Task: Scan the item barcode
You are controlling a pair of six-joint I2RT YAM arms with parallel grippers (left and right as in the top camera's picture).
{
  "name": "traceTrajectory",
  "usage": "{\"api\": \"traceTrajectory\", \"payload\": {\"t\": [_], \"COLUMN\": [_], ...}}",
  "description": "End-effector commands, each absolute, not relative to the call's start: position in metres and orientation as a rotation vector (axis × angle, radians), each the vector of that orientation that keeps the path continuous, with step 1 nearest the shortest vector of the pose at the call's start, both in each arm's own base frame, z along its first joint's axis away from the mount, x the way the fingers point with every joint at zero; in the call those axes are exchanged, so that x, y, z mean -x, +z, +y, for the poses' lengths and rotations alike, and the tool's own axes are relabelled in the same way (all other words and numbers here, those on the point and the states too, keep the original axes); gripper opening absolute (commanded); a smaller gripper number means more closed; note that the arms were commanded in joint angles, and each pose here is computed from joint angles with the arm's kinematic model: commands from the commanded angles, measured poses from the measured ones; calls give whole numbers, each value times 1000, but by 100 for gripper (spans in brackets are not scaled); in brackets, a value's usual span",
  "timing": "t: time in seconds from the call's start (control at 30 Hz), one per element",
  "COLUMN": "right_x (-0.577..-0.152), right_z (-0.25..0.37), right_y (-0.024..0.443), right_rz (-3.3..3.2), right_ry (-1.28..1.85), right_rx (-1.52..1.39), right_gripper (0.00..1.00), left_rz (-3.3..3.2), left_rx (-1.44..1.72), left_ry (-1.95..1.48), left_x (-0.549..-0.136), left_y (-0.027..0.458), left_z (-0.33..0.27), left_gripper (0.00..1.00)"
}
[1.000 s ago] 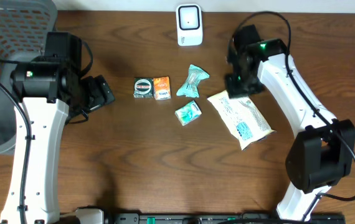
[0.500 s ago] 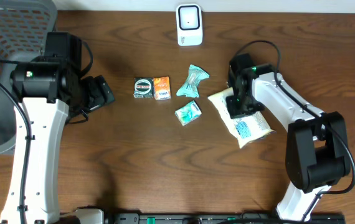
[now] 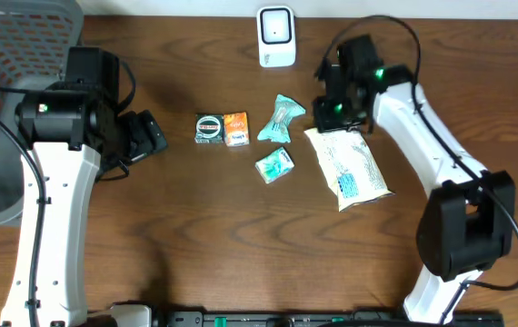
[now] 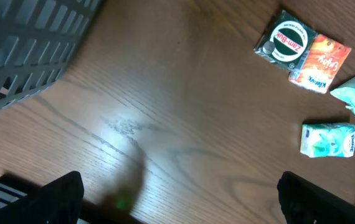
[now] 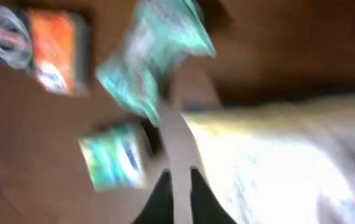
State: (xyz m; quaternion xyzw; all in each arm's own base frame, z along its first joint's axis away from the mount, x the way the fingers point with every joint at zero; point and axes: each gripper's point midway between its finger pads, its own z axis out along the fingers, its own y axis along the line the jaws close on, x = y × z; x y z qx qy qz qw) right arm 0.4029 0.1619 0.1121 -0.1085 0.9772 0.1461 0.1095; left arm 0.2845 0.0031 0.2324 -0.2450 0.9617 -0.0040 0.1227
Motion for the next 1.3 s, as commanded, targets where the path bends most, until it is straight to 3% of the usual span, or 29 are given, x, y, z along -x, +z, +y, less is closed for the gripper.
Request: {"api": "traceTrajectory", "payload": {"t": [0.0, 0.2, 0.6, 0.8, 1.07, 1.27], "right_x": [-401, -338, -277, -306, -410, -419], "right_z": [102, 67, 62, 24, 6, 29], "right_y": [122, 99, 31, 34, 36, 77], "right_rz": [2929, 3181, 3371, 3224, 2850, 2911], "right_ry": [-50, -275, -240, -561, -368, -5], "right_rx": [305, 335, 333, 223, -40, -78], "right_gripper": [1, 1, 1, 2, 13, 2], "left_rz": [2811, 2811, 2811, 2811, 2811, 2811], "left_rx": [732, 731, 731, 732, 731, 731], "left_ry": [-1, -1, -1, -1, -1, -1], "left_x": [-284, -284, -284, -284, -284, -284], "left_y": [231, 231, 231, 231, 231, 231], "left_z": [4, 4, 4, 4, 4, 4], "left_gripper": [98, 98, 98, 98, 98, 98]}}
